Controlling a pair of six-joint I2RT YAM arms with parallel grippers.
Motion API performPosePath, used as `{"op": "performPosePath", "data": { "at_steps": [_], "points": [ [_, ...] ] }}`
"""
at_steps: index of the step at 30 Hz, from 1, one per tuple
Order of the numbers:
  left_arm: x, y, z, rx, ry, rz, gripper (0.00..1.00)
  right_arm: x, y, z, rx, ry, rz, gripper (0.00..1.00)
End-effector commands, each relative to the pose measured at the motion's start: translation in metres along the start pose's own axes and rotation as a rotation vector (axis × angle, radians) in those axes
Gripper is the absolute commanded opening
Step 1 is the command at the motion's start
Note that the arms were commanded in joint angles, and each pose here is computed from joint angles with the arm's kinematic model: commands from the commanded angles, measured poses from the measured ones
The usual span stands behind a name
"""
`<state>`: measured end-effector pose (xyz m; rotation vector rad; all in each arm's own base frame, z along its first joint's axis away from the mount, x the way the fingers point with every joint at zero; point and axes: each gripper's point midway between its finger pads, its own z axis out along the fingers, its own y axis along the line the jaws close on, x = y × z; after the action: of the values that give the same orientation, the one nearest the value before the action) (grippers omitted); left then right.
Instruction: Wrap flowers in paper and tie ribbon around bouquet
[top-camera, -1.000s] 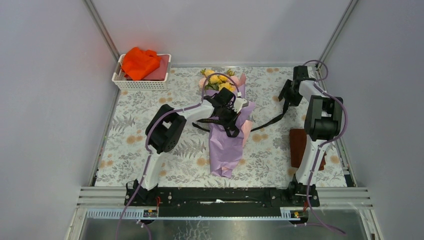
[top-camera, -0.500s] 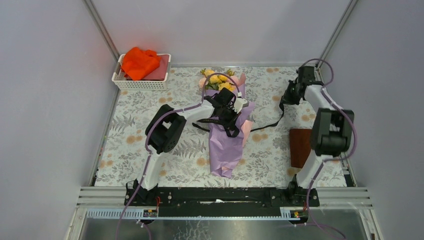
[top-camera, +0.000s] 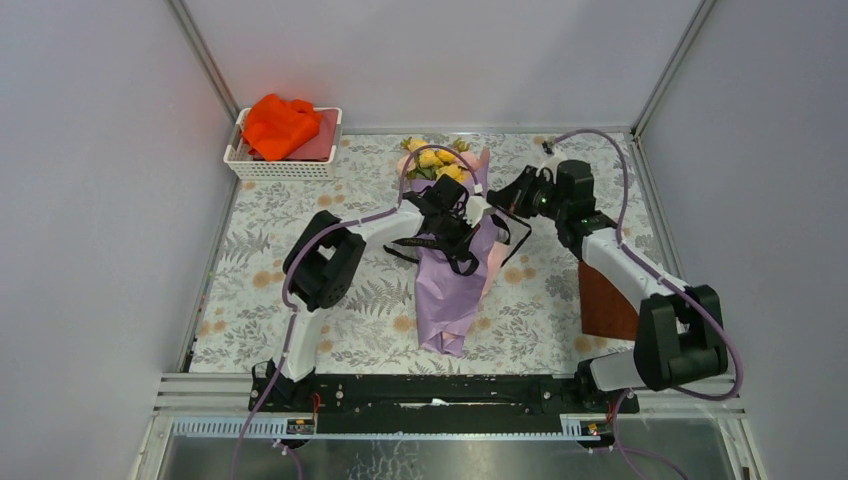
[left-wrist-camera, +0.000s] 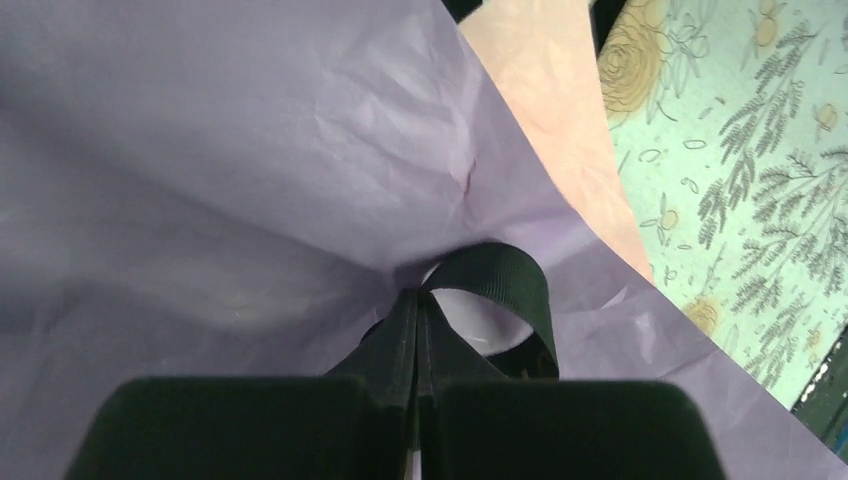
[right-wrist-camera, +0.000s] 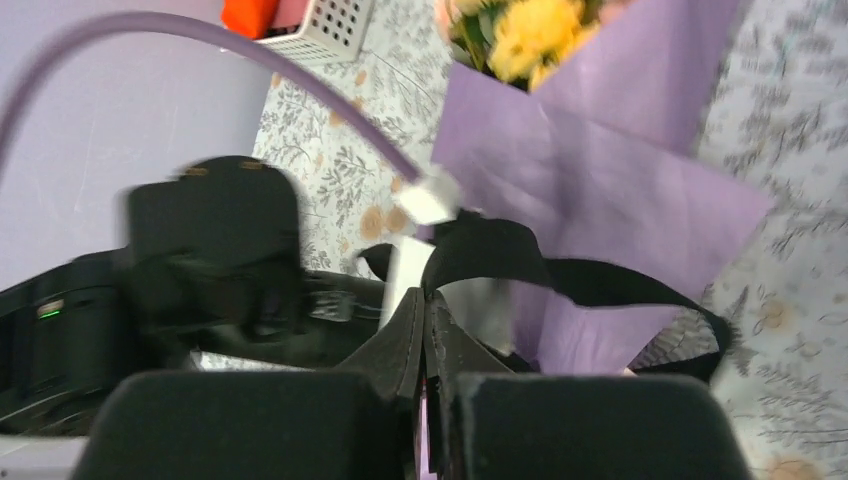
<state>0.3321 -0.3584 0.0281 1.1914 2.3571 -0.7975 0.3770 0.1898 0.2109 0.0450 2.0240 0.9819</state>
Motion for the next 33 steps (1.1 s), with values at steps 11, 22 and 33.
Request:
{"op": "performPosePath", "data": {
  "at_steps": [11,22,33],
  "points": [
    [-0.017,-0.023,-0.031,0.109,-0.104,0.05,0.0,0.063,-0.042,0.083,-0.108,0.124,0.334,0.0],
    [-0.02,-0.028,-0.05,0.075,-0.152,0.111,0.0,0.073,-0.044,0.098,-0.117,0.175,0.317,0.0],
    [-0.041,-0.075,-0.079,0.186,-0.199,0.209,0.0,0.089,-0.007,0.125,-0.24,0.274,0.274,0.0]
  ]
}}
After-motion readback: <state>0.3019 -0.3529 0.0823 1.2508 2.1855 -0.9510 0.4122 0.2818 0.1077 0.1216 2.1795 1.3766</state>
